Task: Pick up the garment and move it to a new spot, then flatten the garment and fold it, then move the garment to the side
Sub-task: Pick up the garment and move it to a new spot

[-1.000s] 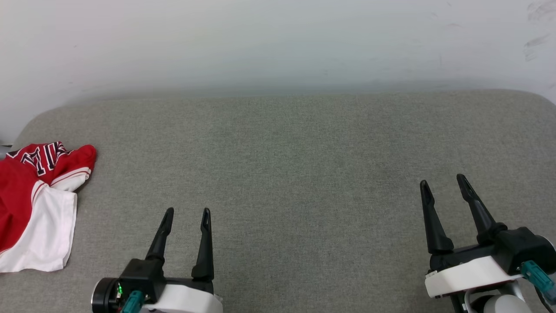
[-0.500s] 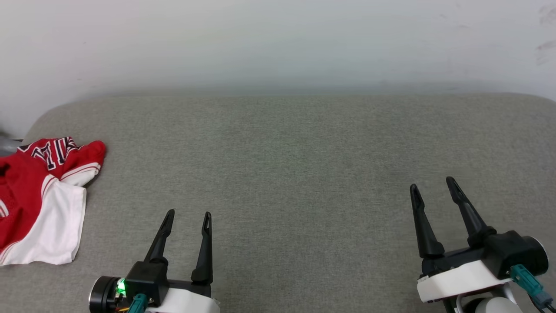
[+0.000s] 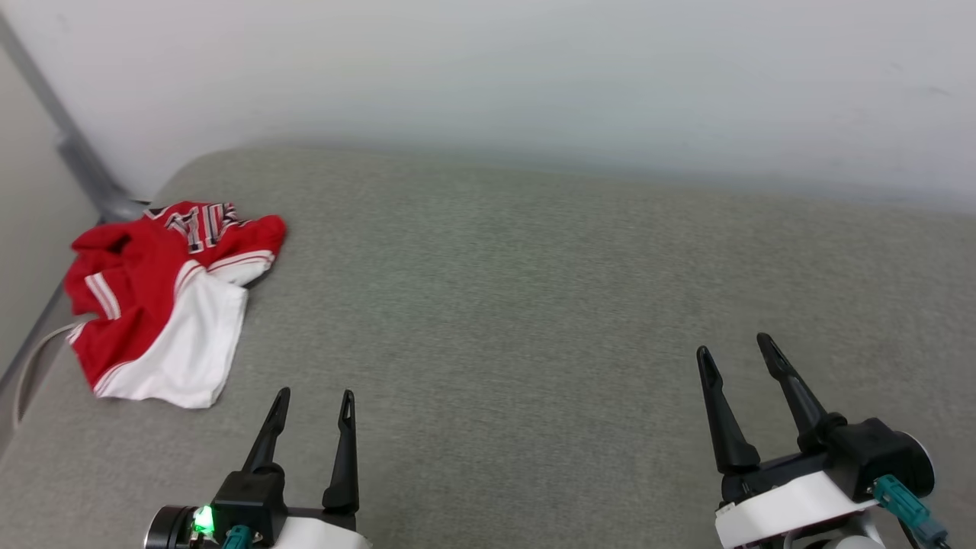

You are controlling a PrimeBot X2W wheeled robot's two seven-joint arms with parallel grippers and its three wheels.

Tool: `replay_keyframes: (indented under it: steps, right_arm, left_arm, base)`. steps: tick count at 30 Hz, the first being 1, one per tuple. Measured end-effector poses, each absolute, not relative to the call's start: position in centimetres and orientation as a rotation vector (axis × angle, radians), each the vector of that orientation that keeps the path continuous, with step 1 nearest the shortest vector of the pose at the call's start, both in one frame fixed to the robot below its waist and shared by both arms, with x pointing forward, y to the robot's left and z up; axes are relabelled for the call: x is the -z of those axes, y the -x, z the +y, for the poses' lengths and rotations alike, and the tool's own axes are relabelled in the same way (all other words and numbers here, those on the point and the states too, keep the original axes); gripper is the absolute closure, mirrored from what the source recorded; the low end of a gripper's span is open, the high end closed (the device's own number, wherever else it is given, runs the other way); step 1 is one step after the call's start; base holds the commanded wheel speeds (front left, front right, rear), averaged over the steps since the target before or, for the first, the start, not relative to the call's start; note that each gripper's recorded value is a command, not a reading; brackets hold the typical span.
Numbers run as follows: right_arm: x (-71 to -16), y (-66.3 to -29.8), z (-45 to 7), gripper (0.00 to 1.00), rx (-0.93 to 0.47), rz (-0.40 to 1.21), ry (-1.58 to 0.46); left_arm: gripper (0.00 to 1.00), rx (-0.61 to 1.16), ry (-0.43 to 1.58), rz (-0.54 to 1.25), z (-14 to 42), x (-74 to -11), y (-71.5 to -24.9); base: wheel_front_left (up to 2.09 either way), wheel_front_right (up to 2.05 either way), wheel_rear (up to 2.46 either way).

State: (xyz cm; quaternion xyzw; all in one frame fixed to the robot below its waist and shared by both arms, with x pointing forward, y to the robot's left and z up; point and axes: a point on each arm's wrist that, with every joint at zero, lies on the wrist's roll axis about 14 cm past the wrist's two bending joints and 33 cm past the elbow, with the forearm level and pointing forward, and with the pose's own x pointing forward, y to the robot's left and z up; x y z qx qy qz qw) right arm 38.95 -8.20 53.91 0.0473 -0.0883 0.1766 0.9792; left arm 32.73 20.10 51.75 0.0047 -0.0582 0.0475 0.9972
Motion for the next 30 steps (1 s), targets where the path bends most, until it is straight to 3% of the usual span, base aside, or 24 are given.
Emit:
replay_keyframes:
  steps: [17, 30]
  right_arm:
    - [-53.6, -39.0, -0.3, 0.0, -0.582, -0.151, -0.137]
    - [-53.2, -38.7, 1.0, 0.0, -0.62, -0.133, -0.151]
  left_arm:
    - [0.0, -0.328, -0.035, -0.113, 26.2, -51.7, -27.0]
    - [0.0, -0.369, -0.039, -0.116, 27.1, -51.8, -26.0]
  base:
    - [0.0, 0.0, 0.0]
    - [0.0, 0.0, 0.0]
